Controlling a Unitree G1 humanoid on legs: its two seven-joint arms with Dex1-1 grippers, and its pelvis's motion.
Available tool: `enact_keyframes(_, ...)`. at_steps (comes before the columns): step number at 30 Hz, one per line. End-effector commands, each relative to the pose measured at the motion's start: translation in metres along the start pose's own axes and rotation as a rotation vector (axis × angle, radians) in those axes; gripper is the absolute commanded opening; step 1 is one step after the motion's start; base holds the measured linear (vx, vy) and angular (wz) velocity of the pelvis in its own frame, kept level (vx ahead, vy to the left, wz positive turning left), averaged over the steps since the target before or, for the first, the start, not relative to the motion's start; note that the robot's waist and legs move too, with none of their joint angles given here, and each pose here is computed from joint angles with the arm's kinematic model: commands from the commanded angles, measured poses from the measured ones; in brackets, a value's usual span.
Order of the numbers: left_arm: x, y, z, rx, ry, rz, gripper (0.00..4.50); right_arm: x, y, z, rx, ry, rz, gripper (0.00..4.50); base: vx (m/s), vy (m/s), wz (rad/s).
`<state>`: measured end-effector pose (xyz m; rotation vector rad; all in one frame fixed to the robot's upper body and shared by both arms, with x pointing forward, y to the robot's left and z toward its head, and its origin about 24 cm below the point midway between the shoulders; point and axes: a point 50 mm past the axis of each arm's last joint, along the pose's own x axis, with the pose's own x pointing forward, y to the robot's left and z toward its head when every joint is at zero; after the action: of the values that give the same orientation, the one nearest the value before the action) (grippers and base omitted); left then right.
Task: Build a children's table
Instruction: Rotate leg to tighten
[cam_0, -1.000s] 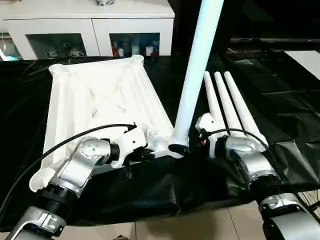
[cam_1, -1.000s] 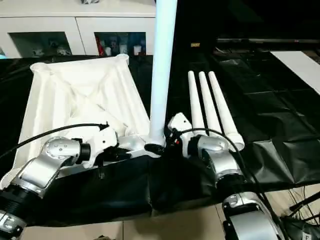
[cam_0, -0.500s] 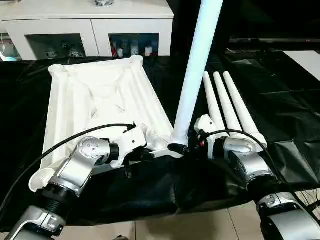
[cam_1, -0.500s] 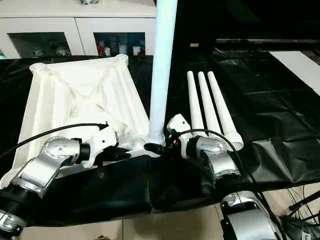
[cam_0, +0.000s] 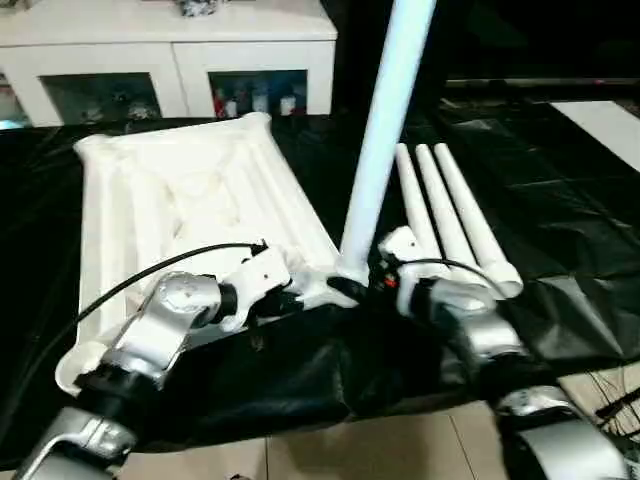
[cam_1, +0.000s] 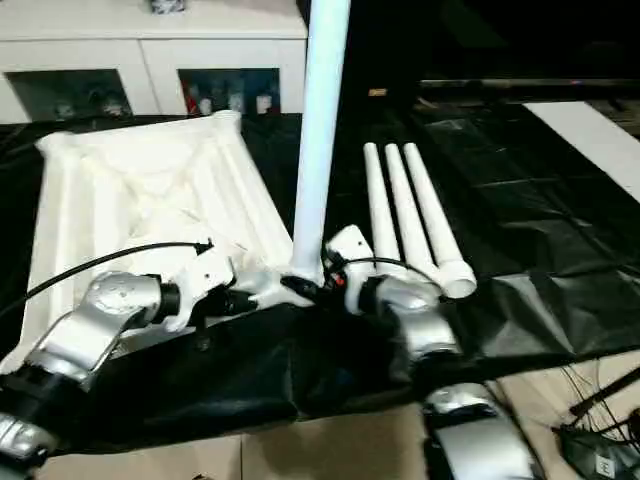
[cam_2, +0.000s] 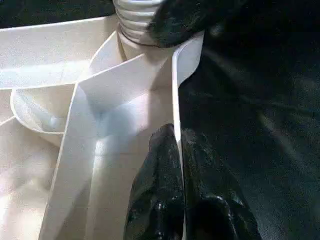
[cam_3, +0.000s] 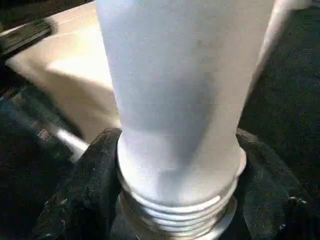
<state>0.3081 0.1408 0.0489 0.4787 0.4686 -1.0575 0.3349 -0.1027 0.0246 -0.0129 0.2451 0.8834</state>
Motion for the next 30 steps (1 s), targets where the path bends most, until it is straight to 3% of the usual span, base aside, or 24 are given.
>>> enact_keyframes(1, 0.014, -0.01, -0.01, -0.038, 0.074, -0.016, 0.0, 0.002, -0.003, -0.017, 0.089, 0.082, -0.14, 2.74, 0.0, 0.0, 0.0)
enact_keyframes(4, 0.041, -0.015, -0.001, -0.144, 0.107, 0.081, 0.0, 0.023, 0.011, -0.024, 0.184, 0.124, -0.277, 2.74, 0.0, 0.0, 0.0)
enact_keyframes(7, 0.061, -0.021, 0.014, -0.179, 0.108, 0.11, 0.0, 0.038, 0.022, -0.024, 0.247, 0.14, -0.35, 2.74, 0.0, 0.0, 0.0)
enact_keyframes(11, 0.068, -0.025, 0.023, -0.184, 0.094, 0.102, 0.0, 0.044, 0.026, -0.02, 0.274, 0.139, -0.383, 2.74, 0.0, 0.0, 0.0)
enact_keyframes(20, 0.061, -0.019, 0.02, -0.169, 0.108, 0.118, 0.0, 0.051, 0.03, -0.013, 0.273, 0.12, -0.348, 2.74, 0.0, 0.0, 0.0)
enact_keyframes(23, 0.059, -0.017, 0.02, -0.141, 0.103, 0.117, 0.0, 0.051, 0.028, -0.007, 0.256, 0.079, -0.325, 3.44, 0.0, 0.0, 0.0)
enact_keyframes(30, 0.05, -0.017, 0.015, -0.076, 0.094, 0.069, 0.0, 0.046, 0.017, 0.007, 0.188, 0.006, -0.297, 3.92, 0.0, 0.0, 0.0)
